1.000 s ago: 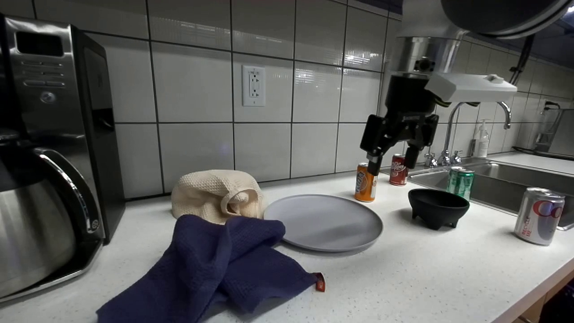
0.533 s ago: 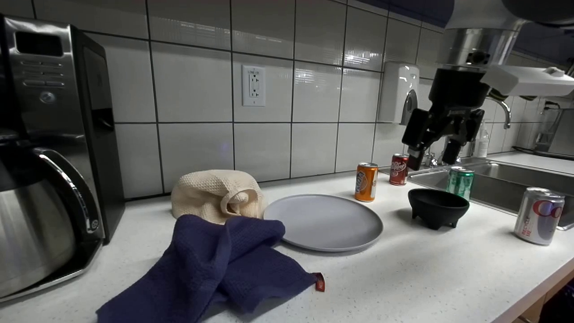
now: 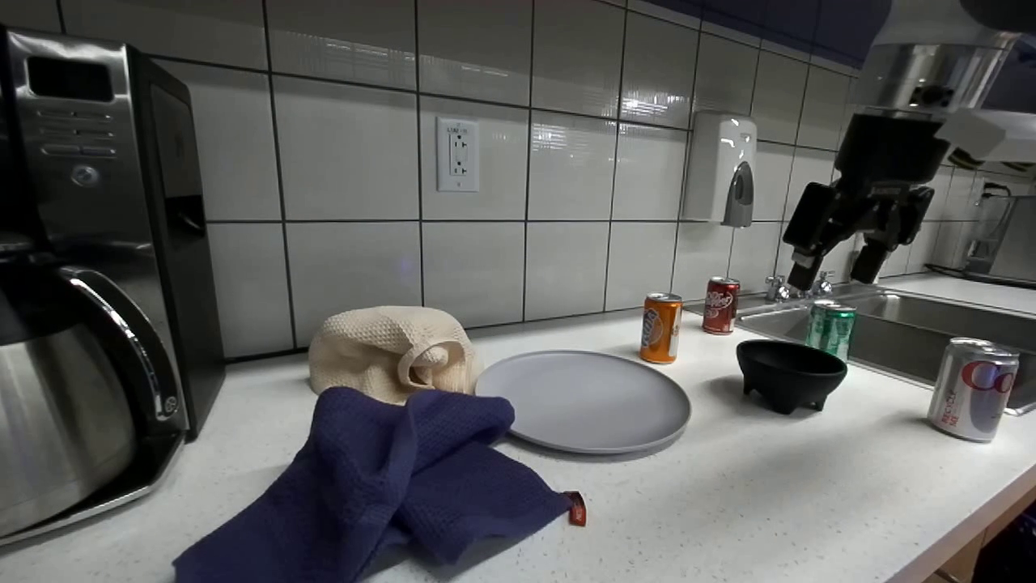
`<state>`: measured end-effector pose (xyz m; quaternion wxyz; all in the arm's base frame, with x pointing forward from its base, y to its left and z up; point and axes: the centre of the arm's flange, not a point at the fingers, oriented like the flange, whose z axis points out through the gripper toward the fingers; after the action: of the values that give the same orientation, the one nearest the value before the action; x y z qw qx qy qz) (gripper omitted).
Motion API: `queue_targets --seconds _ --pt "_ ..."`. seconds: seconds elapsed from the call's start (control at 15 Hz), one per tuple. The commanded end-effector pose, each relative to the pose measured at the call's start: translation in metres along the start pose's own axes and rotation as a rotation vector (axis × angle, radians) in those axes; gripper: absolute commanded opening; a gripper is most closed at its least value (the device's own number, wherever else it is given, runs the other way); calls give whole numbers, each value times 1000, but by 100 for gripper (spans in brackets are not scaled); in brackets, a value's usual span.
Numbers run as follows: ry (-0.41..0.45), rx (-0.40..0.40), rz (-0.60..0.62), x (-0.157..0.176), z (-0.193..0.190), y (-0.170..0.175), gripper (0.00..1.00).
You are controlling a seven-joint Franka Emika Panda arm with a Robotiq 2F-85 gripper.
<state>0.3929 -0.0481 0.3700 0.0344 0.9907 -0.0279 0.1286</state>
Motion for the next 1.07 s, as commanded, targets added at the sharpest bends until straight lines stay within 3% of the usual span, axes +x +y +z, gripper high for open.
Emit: queue_targets --seconds 0.0,1.0 --pt "22 8 26 -9 -6 24 100" --pt "-13 -25 292 -66 -6 103 100"
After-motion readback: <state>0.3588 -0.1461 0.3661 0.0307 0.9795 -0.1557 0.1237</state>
